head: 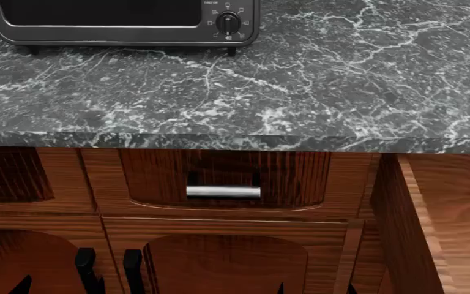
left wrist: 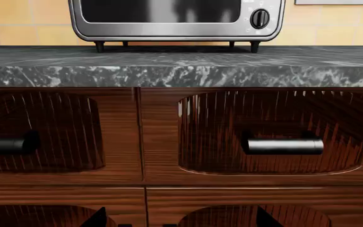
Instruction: Close the right drawer.
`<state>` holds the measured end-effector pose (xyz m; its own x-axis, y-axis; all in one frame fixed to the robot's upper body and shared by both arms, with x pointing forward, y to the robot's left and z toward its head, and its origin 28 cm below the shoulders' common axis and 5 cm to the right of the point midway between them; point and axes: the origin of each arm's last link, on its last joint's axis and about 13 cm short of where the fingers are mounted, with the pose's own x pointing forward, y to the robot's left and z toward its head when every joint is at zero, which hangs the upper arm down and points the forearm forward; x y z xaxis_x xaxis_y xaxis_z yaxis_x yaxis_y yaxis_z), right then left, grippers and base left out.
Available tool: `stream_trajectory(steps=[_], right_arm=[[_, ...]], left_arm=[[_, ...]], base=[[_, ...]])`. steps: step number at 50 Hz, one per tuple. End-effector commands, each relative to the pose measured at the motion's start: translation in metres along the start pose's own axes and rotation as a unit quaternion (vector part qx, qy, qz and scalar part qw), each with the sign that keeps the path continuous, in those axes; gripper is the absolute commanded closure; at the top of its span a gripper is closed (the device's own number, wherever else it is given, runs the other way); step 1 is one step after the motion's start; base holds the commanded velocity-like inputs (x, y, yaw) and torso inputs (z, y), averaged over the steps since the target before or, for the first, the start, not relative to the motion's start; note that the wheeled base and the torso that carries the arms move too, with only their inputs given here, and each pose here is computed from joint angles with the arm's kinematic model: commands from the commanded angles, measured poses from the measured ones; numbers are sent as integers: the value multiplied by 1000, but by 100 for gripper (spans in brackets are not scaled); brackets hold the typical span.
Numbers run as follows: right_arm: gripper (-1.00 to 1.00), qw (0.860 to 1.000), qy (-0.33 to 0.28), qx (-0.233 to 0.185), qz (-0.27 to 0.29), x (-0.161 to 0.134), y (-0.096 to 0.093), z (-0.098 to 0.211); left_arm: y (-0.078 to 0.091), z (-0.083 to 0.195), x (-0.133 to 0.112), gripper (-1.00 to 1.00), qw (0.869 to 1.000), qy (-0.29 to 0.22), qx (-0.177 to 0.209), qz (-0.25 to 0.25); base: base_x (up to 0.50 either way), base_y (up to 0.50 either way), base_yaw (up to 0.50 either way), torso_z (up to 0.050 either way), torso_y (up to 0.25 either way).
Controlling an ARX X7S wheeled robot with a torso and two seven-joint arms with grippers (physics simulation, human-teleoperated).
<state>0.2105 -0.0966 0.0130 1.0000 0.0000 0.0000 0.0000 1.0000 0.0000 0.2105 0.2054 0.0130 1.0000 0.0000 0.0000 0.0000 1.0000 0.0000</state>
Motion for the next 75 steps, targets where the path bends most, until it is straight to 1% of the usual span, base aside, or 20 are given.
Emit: stream_trajectory(steps=[1,8,11,12,14,16,19,24,46,56,59,60,61,63,64,65,66,68,70,75], right_arm=[[-100,1000,-2,-5,-2,1,-1,-1],[-100,1000,7,-7,1,3,-2,-3],[-100,1000,9,-5,3,4,-1,-2],[-100,1000,11,-10,2,4,-1,-3],[-100,1000,13,-6,3,4,-1,-3],[-100,1000,14,-7,3,4,-2,-4],[-100,1000,16,-10,3,4,-2,-4],[-100,1000,17,-13,3,3,-2,-5],[-100,1000,17,-22,12,1,-1,-5],[-100,1000,11,-18,8,7,-3,0],[-100,1000,9,-24,7,6,-3,-1],[-100,1000,2,-23,1,7,-4,3],[-100,1000,-3,-23,-4,8,-5,6],[-100,1000,-5,-19,-10,8,-6,11],[-100,1000,-25,0,-6,7,-6,25],[-100,999,-32,-5,-10,7,-7,31],[-100,998,-67,-6,-14,8,-8,54],[-100,995,-97,-4,-9,5,-8,77],[-100,990,-142,8,-11,-1,-9,116],[-100,983,-184,8,-18,-13,-13,154]], left_arm=[[0,0,0,-100,1000,1,1,-1],[-1,0,1,-100,1000,6,5,-1],[-1,3,1,-100,1000,5,-24,-6],[-1,2,1,-100,1000,10,-17,-6],[0,3,0,-100,999,14,-40,-14],[-1,4,-1,-100,999,8,-44,-25],[-1,3,0,-100,999,20,-35,-26],[-1,3,-1,-100,999,12,-31,-28],[0,5,0,-100,999,15,-31,-24],[1,8,0,-100,999,-1,-39,-20],[1,9,0,-100,999,-6,-29,-20],[1,12,-1,-100,999,-12,-43,-20],[1,15,-1,-100,999,-21,-33,-19],[2,21,0,-100,999,-28,-40,-13],[3,38,-1,-100,997,-51,-52,-18],[4,45,-1,-100,997,-65,-41,-16],[5,66,-1,-100,995,-88,-41,-18],[6,83,-3,-100,995,-98,-27,-15],[10,109,-13,-100,990,-135,-39,-10],[12,155,-28,-100,978,-206,-32,-20]], base=[[0,0,0,0,0],[0,0,0,0,0],[0,0,0,0,0],[0,0,0,0,0],[0,0,0,0,0],[0,0,0,13,0],[0,0,0,50,0],[0,0,0,50,0],[0,0,0,50,0],[0,0,0,0,0],[0,0,0,0,0],[0,0,0,0,0],[0,0,0,0,0],[0,0,0,0,0],[0,0,0,0,0],[0,0,0,0,0],[0,0,0,0,0],[0,0,0,0,0],[0,0,0,0,0],[0,0,0,0,0]])
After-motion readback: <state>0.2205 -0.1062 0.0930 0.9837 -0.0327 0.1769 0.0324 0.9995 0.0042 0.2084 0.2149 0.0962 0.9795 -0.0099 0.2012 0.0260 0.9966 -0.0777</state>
